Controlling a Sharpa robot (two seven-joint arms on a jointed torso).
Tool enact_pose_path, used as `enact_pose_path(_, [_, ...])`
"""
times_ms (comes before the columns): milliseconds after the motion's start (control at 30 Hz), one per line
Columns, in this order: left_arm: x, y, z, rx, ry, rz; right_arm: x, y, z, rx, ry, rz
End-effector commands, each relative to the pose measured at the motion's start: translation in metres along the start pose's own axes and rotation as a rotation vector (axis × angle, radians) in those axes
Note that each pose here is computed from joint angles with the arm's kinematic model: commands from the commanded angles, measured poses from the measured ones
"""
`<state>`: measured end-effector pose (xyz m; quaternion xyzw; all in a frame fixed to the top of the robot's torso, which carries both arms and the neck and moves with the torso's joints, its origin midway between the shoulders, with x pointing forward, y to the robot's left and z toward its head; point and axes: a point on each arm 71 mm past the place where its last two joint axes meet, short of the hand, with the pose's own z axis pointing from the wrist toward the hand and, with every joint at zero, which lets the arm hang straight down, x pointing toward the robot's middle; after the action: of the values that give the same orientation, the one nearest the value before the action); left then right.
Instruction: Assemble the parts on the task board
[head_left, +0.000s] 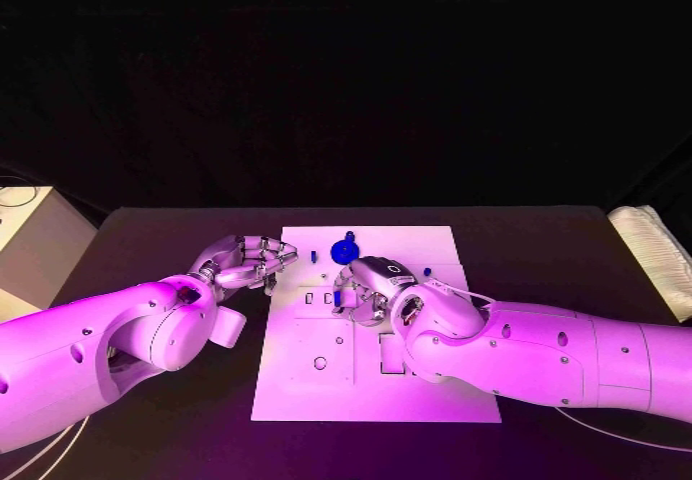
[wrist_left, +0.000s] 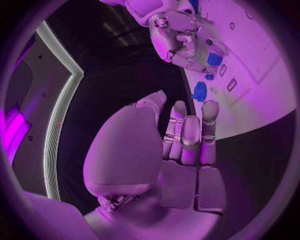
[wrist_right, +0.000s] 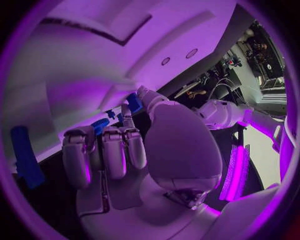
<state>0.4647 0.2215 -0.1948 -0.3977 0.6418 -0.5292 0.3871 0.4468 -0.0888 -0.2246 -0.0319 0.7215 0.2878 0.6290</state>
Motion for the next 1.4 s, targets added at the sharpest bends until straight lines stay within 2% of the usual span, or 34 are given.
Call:
enact_pose_path(33, [0.0016, -0.0008, 0.0003, 0.004, 0.024, 0.005, 0.003, 0.001, -0.001, -0.012, 0.021, -0.015])
enact_pose_path(367, [0.0021, 0.0004, 0.0019, -0.007, 0.026, 0.041, -0.003, 0.007, -0.006, -0.051, -0.040, 0.021])
enact_pose_path(467, [0.0027, 0.0033, 0.0033, -0.045, 0.025, 0.084, -0.007, 0.007, -0.011, -0.065, -0.062, 0.042])
enact_pose_path(567, [0.0039, 0.0073, 0.0048, -0.125, 0.059, 0.162, -0.016, 0.005, -0.015, -0.080, -0.076, 0.095])
enact_pose_path(700, [0.0041, 0.0032, 0.0110, -0.224, 0.133, 0.291, -0.031, -0.004, -0.017, -0.075, -0.062, 0.168])
enact_pose_path(800, [0.0040, -0.0030, 0.0164, -0.278, 0.171, 0.397, -0.045, -0.015, -0.019, -0.073, -0.059, 0.209])
enact_pose_path(967, [0.0080, -0.0114, 0.0245, -0.343, 0.220, 0.549, -0.070, -0.032, -0.025, -0.074, -0.094, 0.302])
enact_pose_path(1200, [0.0199, -0.0171, 0.0403, -0.413, 0.260, 0.732, -0.103, -0.060, -0.031, -0.007, -0.191, 0.402])
enact_pose_path(1400, [0.0278, -0.0227, 0.0530, -0.425, 0.261, 0.821, -0.115, -0.073, -0.032, 0.033, -0.217, 0.380])
